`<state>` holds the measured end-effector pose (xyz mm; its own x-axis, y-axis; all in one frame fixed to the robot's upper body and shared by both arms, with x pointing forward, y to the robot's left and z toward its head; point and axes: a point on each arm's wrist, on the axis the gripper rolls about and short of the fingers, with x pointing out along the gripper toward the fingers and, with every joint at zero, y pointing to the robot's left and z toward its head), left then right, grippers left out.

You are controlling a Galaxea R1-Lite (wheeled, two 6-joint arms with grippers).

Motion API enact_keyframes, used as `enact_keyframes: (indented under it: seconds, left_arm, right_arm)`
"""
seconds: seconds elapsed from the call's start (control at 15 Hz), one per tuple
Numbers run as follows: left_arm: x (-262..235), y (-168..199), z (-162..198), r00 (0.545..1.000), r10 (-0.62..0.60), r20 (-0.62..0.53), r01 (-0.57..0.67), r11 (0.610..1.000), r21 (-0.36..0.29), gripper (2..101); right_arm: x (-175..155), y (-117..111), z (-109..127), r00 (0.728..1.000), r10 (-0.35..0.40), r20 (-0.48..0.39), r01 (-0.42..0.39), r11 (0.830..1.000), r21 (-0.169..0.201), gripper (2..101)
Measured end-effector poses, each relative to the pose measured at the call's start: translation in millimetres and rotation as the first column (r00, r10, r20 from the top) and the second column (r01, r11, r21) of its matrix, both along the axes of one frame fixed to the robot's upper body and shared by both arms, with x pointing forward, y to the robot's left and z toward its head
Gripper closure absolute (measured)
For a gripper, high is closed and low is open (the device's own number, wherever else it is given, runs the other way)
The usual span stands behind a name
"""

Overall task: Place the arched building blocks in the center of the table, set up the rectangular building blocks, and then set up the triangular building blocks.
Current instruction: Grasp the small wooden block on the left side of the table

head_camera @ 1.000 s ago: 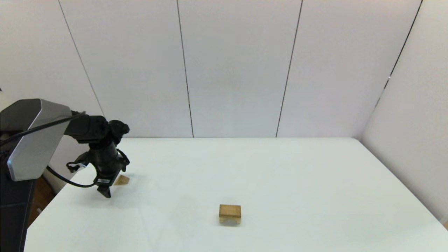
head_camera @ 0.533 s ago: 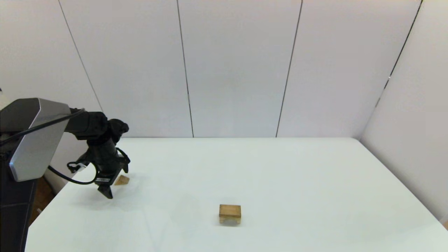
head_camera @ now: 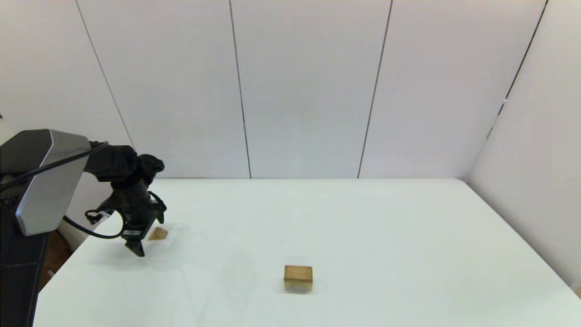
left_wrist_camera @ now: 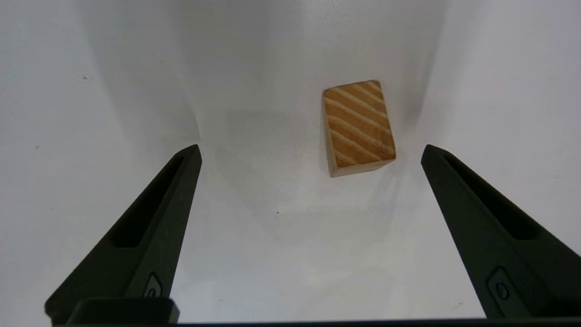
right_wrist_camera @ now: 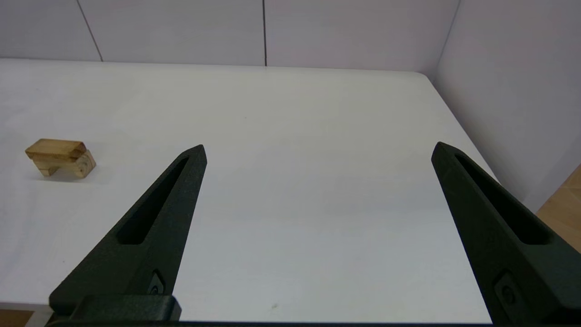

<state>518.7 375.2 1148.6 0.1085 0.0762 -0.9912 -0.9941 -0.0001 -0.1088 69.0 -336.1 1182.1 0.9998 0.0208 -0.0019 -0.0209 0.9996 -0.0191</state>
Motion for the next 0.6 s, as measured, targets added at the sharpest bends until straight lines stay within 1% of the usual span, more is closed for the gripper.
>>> enact_keyframes:
  seconds: [0.6]
  left_arm:
    - [1.5,1.8,-2.3,1.000,0.001,-0.001,-0.001,1.000,0.001,5.4]
  right_arm:
    - [0.0,0.0,0.0,1.000,0.000,0.000,0.000,1.000,0.000,4.3]
